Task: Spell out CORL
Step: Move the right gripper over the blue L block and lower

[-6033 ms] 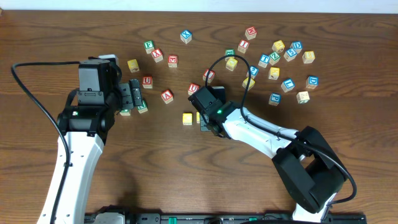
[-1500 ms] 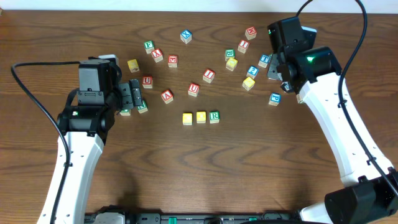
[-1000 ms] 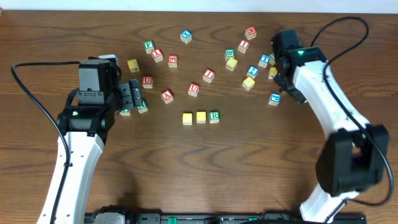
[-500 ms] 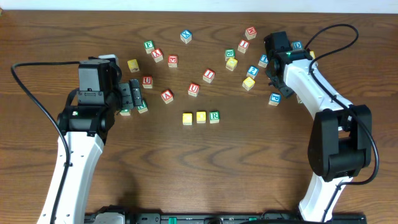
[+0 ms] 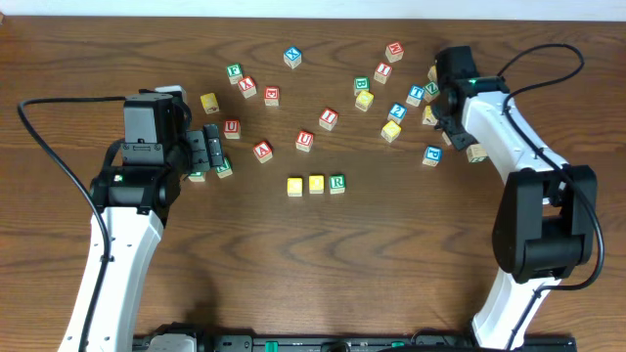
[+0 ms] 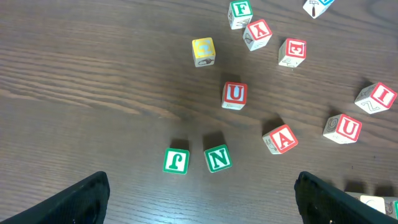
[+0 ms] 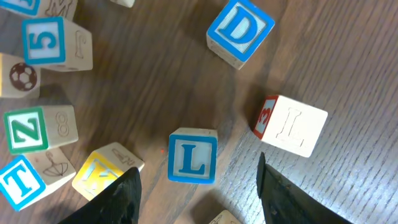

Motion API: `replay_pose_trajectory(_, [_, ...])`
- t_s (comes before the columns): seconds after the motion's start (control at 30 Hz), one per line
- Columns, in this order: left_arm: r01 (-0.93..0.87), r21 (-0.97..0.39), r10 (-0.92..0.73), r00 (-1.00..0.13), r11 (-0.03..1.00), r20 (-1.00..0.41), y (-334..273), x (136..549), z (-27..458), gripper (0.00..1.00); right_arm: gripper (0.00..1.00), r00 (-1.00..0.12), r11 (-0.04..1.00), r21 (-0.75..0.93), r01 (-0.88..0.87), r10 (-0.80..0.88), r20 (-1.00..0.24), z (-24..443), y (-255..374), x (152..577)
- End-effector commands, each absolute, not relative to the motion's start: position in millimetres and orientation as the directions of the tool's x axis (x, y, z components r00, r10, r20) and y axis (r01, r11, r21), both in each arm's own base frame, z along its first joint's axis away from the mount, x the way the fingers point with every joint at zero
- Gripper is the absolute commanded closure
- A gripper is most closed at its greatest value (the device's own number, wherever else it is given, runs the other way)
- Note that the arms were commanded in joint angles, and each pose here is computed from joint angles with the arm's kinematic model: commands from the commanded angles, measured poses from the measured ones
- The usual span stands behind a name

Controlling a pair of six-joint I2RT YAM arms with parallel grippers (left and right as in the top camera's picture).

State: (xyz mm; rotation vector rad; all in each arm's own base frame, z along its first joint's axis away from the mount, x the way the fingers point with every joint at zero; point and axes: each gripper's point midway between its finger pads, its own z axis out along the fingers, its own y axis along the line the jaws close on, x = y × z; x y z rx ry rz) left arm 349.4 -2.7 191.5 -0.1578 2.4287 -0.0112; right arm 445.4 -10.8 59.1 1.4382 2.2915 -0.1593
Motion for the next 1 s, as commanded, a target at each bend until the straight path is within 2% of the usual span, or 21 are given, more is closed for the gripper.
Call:
replay_pose_trajectory(0.0, [-0.118,-0.041,-0.116,-0.755,0.992,-0.645,-0.2,349.8,189.7,0.07,0.45,-0.345,0.426,0.146,0.893,0.856,-0.385,57.7,-14.4,445.6])
replay_pose_trajectory(0.27, [-0.118,-0.041,-0.116,-0.755,0.992,-0.645,-0.2,349.8,189.7,0.06,0.43,-0.35,0.423,0.158,0.892,0.87,-0.348,53.0,-7.8,445.6])
replay_pose_trajectory(0.53, [-0.118,-0.041,-0.116,-0.755,0.992,-0.645,-0.2,349.8,189.7,0.07,0.45,-0.37,0.412,0.135,0.901,0.893,-0.256,19.8,2.0,443.1])
replay_pose_trajectory(0.97, [-0.118,-0.041,-0.116,-0.755,0.992,-0.645,-0.2,349.8,189.7,0.06,0.46,-0.339,0.389,0.16,0.907,0.902,-0.268,21.6,-9.7,449.6])
